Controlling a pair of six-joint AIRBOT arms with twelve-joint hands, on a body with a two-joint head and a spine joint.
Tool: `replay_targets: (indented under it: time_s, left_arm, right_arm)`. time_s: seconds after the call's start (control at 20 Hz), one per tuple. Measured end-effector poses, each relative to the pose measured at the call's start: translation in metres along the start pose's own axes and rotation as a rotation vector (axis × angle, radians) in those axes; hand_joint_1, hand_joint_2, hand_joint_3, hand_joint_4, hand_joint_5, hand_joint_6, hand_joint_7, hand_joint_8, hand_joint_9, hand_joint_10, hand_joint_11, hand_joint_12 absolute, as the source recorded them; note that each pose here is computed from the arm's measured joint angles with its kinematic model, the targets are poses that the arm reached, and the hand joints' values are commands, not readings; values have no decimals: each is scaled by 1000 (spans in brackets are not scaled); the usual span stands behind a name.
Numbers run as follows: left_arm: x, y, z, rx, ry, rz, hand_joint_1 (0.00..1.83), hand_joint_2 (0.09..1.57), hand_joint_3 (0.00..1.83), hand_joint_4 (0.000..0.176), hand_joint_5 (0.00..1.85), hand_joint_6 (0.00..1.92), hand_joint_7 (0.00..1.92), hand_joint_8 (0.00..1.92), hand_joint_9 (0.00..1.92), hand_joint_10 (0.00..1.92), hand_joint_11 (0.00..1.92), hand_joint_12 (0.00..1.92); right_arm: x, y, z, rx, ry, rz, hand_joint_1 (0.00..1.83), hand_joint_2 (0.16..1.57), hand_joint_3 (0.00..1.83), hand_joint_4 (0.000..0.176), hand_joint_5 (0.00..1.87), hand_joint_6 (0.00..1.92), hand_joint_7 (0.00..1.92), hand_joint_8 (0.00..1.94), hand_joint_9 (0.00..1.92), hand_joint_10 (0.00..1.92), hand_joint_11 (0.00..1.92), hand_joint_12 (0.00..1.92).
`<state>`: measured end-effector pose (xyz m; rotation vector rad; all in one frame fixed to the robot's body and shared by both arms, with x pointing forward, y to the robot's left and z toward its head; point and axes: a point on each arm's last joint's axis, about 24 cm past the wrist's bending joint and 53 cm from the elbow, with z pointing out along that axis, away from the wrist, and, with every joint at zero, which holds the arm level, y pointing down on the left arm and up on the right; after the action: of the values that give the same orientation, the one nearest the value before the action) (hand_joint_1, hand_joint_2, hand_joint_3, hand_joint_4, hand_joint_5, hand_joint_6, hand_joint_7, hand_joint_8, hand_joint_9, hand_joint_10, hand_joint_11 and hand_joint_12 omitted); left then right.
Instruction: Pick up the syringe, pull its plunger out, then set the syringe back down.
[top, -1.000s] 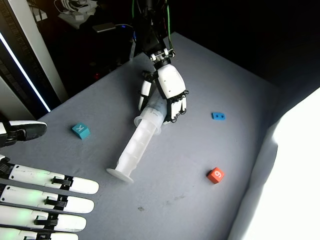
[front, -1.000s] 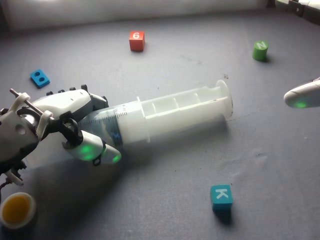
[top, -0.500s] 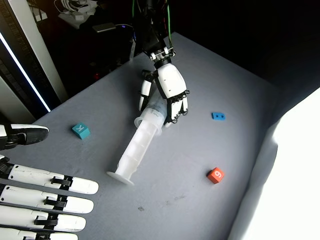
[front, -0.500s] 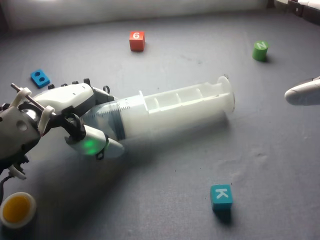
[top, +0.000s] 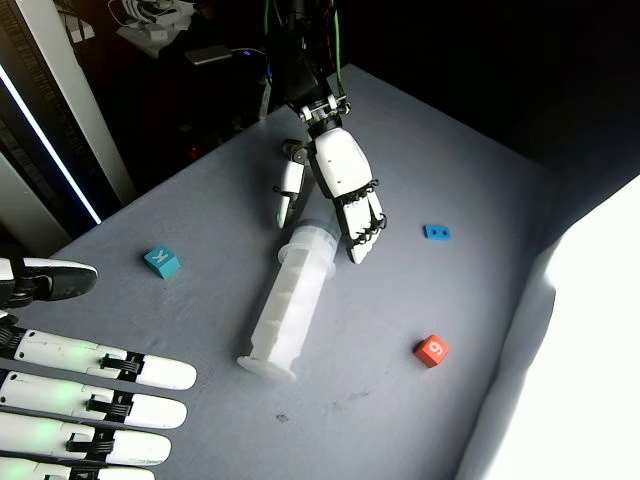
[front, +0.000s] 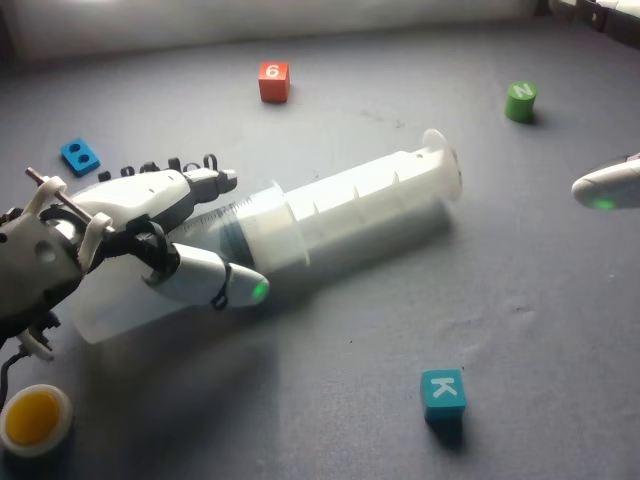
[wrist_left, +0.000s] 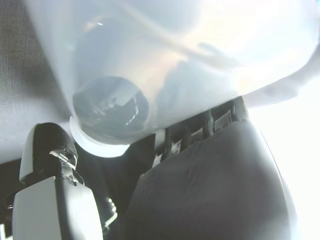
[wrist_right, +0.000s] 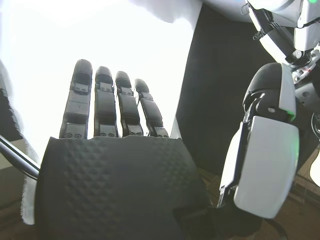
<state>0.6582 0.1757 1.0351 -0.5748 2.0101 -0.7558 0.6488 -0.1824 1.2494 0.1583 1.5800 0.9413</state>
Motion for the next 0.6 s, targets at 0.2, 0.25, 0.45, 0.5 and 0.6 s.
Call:
replay_targets:
  time_s: [0.2,0.25,0.45,0.5,0.6]
  left_arm:
    - [-6,-18,2,36,0,28,684,957,0,0,166,4,260,4,293,7,0,775]
    - [-7,-22,2,43,1,35,684,957,0,0,166,4,260,4,293,7,0,775]
    - [-22,-55,5,105,-9,71,757,968,0,0,203,1,280,5,276,3,2,717]
    - [-22,-62,5,117,-3,82,724,957,0,0,189,2,265,7,261,5,0,690]
    - [-26,-86,2,163,10,119,643,929,0,0,142,0,228,0,233,0,0,639]
  right_arm:
    - [0,0,0,0,0,0,461,787,0,0,0,0,53,5,75,4,0,346]
    - [0,0,0,0,-1,-1,461,787,0,0,0,0,53,5,75,4,0,346]
    - [0,1,0,-2,-1,-2,499,843,17,0,0,0,50,13,60,9,0,268]
    - [0,1,0,-2,-1,-1,531,829,7,0,0,0,67,13,73,9,0,295]
    - [-1,1,0,-5,-3,-3,529,840,6,0,0,0,2,0,12,5,0,144]
